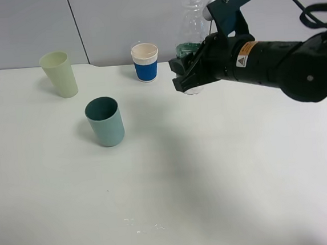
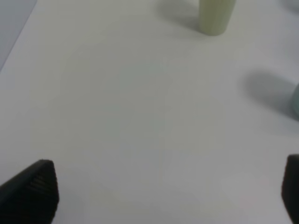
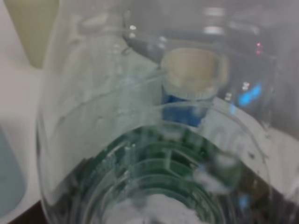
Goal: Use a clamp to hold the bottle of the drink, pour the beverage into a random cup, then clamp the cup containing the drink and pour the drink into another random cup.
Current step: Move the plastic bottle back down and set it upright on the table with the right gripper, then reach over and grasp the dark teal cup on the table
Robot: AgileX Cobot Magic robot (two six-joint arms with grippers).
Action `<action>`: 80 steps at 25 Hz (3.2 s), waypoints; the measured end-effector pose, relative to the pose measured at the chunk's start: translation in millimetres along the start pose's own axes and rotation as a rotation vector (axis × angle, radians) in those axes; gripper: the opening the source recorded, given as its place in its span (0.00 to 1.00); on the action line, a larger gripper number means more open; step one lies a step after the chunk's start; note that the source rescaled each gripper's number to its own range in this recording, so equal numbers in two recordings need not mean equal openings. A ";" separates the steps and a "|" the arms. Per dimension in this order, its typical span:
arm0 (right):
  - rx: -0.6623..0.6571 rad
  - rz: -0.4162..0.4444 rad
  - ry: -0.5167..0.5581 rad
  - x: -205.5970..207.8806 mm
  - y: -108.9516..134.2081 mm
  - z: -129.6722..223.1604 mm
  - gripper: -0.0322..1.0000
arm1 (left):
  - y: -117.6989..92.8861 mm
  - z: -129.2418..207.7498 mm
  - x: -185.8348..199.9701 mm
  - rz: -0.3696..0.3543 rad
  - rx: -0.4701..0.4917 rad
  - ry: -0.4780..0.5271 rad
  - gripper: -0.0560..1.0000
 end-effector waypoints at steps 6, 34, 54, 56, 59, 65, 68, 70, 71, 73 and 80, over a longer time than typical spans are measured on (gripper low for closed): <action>-0.087 0.133 -0.112 -4.0 -8.8 25.4 0.03 | 0.0 0.0 0.0 0.000 0.000 0.000 0.90; -0.093 0.201 0.035 -50.5 -1.4 127.6 0.03 | 0.0 0.0 0.0 0.000 0.000 0.000 0.90; -0.041 0.201 0.036 -50.3 -1.3 127.7 0.88 | 0.0 0.0 0.0 0.000 0.000 0.000 0.90; -0.036 0.197 0.024 -50.3 -1.0 126.3 0.96 | 0.0 0.0 0.0 0.000 0.000 0.000 0.90; -0.032 0.191 -0.002 -48.3 -1.5 117.7 0.99 | 0.0 0.0 0.0 0.000 0.000 0.000 0.90; -0.036 0.193 -0.064 -35.3 -6.7 81.1 1.00 | 0.0 0.0 0.0 0.000 0.000 0.000 0.90; -0.045 0.187 -0.070 -24.5 -9.1 61.5 1.00 | 0.0 0.0 0.0 0.000 0.000 0.000 0.90; -0.037 0.193 -0.081 -16.6 -11.6 48.7 1.00 | 0.0 0.0 0.0 0.000 0.000 0.000 0.90; -0.021 0.198 -0.092 -12.2 -12.8 41.7 1.00 | 0.0 0.0 0.0 0.000 0.000 0.000 0.90; 0.013 0.206 -0.112 -3.8 -15.0 29.1 1.00 | 0.0 0.0 0.0 0.000 0.000 0.000 0.90; 0.064 0.293 -0.121 28.9 -47.1 1.8 1.00 | 0.0 0.0 0.0 0.000 0.000 0.000 0.90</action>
Point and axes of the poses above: a point on each arm's last joint axis where the gripper is mounted, x pointing back along that axis away from the gripper, y along the wrist's bending axis when the last joint is at zero, z = x × y, the point moved 1 cm from there along -x, pointing out along that axis toward the gripper, and after that the axes turned 1 degree about x, right-handed, at the moved point
